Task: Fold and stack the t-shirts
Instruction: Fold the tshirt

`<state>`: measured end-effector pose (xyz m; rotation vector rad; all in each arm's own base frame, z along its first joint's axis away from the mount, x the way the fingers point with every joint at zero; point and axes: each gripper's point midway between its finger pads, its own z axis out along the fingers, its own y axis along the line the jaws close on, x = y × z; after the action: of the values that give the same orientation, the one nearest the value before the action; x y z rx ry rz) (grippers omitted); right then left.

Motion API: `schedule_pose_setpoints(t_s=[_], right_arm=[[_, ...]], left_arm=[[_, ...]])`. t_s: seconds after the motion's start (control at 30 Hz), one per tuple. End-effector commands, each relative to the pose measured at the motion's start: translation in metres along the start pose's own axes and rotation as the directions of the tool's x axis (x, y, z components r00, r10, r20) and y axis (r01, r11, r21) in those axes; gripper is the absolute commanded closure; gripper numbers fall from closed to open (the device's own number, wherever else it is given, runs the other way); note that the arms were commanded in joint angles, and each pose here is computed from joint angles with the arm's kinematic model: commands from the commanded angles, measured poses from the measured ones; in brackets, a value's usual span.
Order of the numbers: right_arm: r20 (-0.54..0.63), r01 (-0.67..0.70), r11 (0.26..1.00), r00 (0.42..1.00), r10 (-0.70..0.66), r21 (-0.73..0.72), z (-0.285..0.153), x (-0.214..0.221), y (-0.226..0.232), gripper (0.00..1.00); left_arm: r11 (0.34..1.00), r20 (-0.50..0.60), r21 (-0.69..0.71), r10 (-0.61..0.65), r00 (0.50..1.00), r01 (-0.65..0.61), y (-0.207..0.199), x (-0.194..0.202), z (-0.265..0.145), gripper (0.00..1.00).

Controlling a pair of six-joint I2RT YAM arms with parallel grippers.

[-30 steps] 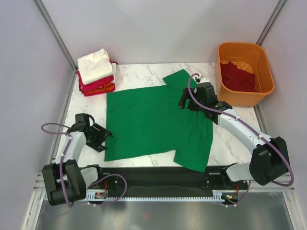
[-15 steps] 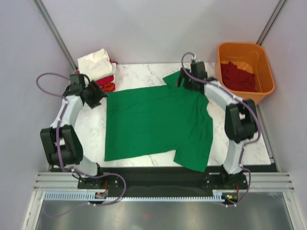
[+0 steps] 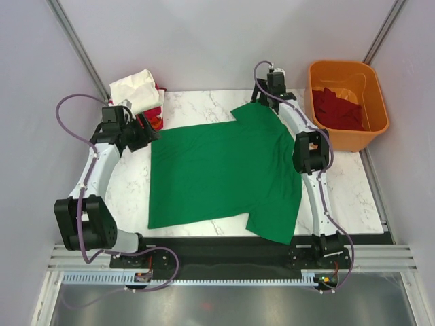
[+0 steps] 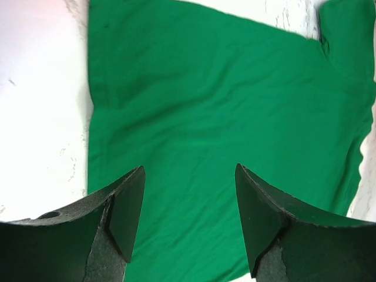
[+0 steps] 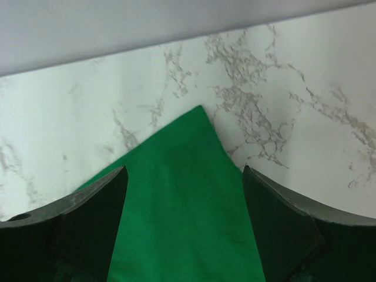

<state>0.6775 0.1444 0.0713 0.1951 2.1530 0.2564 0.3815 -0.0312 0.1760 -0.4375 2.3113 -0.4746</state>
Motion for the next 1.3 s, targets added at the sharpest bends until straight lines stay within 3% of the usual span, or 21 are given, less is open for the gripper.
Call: schedule_pose_setpoints(t_s=[0.0,0.3,0.57,0.87,0.97,1.07,1.27], right_arm=[[0.051,0.015,0.999,0.999,-0.018,0.046,0.013,-0.009,-0.013,0.13],[0.026,-0.017,1.0,1.0,0.017,0.022,0.036,0.02,-0.015,0.16],[0.082,-0.065,0.997,0.994,0.067,-0.029,0.051,0.016,-0.008,0.18],[-0.013,-0.098,0.988,0.995,0.098,-0.117,0.048,0.044,0.018,0.5],[-0.006,-0.095,0.99,0.995,0.095,-0.108,0.047,0.043,0.02,0.69],[0.027,-0.106,0.992,0.994,0.108,-0.069,0.047,0.034,0.013,0.97],[0.099,-0.136,0.987,0.985,0.143,-0.08,0.029,-0.008,0.014,1.0]], left_arm=[[0.995,0.012,0.036,0.091,0.996,-0.092,-0.012,0.004,-0.006,0.3],[0.994,0.003,0.032,0.101,0.995,-0.101,-0.015,0.012,-0.005,0.3],[0.994,-0.015,0.014,0.104,0.994,-0.104,-0.01,0.017,0.001,0.3],[0.995,-0.023,0.011,0.099,0.995,-0.098,-0.009,0.019,0.004,0.3],[0.995,-0.024,0.011,0.098,0.995,-0.098,-0.009,0.02,0.004,0.3],[0.995,-0.025,-0.009,0.101,0.995,-0.101,-0.004,0.02,0.006,0.3],[0.979,-0.056,-0.159,0.117,0.991,-0.125,0.026,0.01,0.033,0.2]])
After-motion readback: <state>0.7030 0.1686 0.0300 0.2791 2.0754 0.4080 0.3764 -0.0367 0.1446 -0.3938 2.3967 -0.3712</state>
